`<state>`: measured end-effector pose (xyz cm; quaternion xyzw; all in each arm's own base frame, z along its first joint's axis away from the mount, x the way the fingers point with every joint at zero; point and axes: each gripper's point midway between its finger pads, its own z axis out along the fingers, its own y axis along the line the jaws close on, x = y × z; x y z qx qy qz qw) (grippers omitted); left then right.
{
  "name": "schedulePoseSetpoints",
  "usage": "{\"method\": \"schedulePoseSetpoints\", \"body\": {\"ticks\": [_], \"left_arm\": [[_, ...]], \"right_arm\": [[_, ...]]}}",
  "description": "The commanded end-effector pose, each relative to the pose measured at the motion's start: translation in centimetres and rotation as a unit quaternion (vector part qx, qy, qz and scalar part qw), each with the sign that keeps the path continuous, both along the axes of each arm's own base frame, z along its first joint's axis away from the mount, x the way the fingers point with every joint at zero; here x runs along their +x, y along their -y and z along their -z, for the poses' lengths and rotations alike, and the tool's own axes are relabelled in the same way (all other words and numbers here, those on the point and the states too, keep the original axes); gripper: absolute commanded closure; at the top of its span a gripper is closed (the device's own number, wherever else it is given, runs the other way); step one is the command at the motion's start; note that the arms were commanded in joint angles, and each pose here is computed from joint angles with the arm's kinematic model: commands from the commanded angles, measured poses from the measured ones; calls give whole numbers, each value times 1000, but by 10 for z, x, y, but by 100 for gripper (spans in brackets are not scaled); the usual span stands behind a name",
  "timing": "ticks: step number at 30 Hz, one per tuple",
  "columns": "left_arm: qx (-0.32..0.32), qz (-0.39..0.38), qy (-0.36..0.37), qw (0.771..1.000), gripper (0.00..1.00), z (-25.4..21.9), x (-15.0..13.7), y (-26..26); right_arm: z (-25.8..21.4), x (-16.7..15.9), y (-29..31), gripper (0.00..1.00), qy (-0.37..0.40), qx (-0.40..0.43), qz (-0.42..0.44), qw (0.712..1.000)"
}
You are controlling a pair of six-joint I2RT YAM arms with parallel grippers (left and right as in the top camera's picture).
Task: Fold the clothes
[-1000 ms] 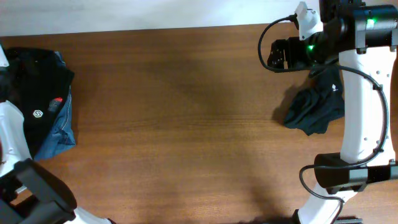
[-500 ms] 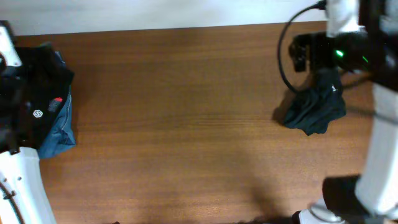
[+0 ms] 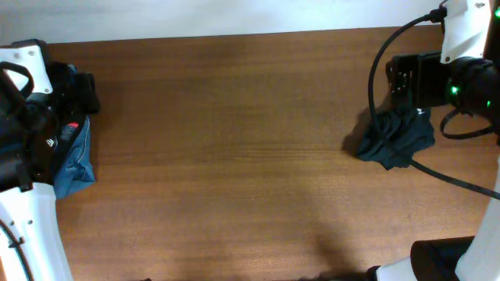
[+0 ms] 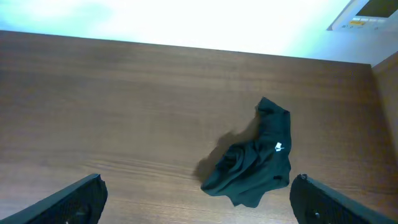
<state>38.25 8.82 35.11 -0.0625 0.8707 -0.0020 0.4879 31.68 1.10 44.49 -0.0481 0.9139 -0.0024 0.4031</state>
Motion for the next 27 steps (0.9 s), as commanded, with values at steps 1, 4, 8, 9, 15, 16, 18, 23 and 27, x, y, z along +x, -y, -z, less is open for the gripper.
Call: {"method": "schedulePoseSetpoints", "body": {"ticks": [1, 4, 8, 9, 15, 16, 18, 23, 27], "left_arm": [[-7, 5, 9, 1000, 1, -7, -1, 4], [-7, 4, 8, 1000, 1, -7, -1, 4], [-7, 4, 8, 1000, 1, -7, -1, 4], [-7, 4, 8, 1000, 0, -7, -1, 4], [-7, 4, 8, 1000, 0, -7, -1, 4], [-7, 4, 8, 1000, 1, -6, -1, 4], [-7, 4, 7, 1000, 1, -6, -1, 4], [-8, 4, 7, 1000, 1, -6, -1, 4], [-8, 4, 7, 1000, 1, -6, -1, 4]], "right_arm": [[2, 0, 3, 1, -5, -7, 5, 1000], [3, 0, 3, 1, -6, -7, 6, 1000], [3, 0, 3, 1, -6, -7, 6, 1000], [3, 0, 3, 1, -6, -7, 6, 1000], [3, 0, 3, 1, -6, -7, 6, 1000], [4, 2, 3, 1, -8, -7, 6, 1000], [4, 2, 3, 1, -8, -7, 5, 1000], [-11, -23, 4, 1, 17, -6, 6, 1000], [7, -75, 5, 1, -5, -7, 6, 1000]]}}
